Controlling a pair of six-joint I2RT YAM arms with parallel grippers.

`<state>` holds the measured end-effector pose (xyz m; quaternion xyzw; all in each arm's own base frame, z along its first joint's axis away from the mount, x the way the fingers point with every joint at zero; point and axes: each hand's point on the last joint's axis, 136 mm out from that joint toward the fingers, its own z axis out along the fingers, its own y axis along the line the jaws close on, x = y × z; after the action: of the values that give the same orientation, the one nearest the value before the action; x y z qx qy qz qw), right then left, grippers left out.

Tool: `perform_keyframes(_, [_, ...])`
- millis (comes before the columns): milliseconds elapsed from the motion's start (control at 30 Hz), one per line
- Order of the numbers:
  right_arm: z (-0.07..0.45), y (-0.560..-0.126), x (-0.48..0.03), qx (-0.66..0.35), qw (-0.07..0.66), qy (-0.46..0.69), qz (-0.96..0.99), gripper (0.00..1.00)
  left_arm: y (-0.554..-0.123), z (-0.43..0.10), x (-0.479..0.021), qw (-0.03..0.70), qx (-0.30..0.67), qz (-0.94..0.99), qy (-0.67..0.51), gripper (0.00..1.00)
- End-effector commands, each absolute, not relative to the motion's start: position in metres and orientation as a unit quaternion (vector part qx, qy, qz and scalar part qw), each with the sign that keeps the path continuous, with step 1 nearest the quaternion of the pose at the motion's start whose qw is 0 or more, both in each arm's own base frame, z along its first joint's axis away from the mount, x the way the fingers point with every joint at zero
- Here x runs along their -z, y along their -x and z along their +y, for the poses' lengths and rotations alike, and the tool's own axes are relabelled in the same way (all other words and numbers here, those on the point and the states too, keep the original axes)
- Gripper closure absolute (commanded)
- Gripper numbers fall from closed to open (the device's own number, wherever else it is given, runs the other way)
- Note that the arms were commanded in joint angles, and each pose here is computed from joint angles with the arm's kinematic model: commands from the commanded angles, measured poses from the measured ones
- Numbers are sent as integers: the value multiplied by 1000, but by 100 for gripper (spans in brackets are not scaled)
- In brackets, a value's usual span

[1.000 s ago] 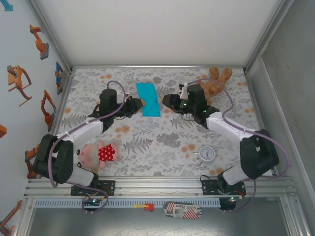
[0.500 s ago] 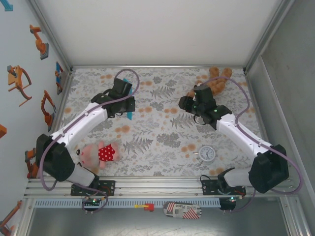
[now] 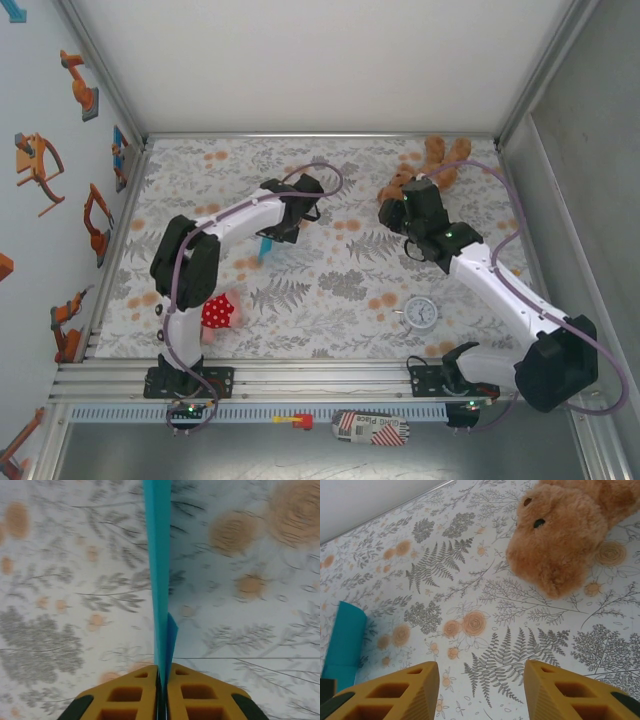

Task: Fold a paper plane with a square sheet of paper (pick it up from the middle)
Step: Turn over the paper at the center of the table, then move the paper to the center of the table.

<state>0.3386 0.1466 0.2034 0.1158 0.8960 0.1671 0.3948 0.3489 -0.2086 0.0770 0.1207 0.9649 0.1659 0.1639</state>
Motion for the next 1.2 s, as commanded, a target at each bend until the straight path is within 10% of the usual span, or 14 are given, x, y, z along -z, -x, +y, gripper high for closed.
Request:
perform_keyframes(0, [132, -333, -198, -141, 394, -134, 898, 53, -337, -242, -66, 124, -72, 984, -101, 80])
perform_keyframes(333, [159, -332, -175, -177, 342, -89, 918, 55, -328, -298, -83, 86, 194, 976, -57, 48])
perform_keyframes(900, [388, -335, -96, -346, 175, 34, 921, 67, -326, -144, -124, 182, 232, 942, 160, 0])
perform_keyframes(1167, [426, -344, -60, -351, 129, 47, 926, 70, -319, -134, -121, 179, 238, 941, 158, 4])
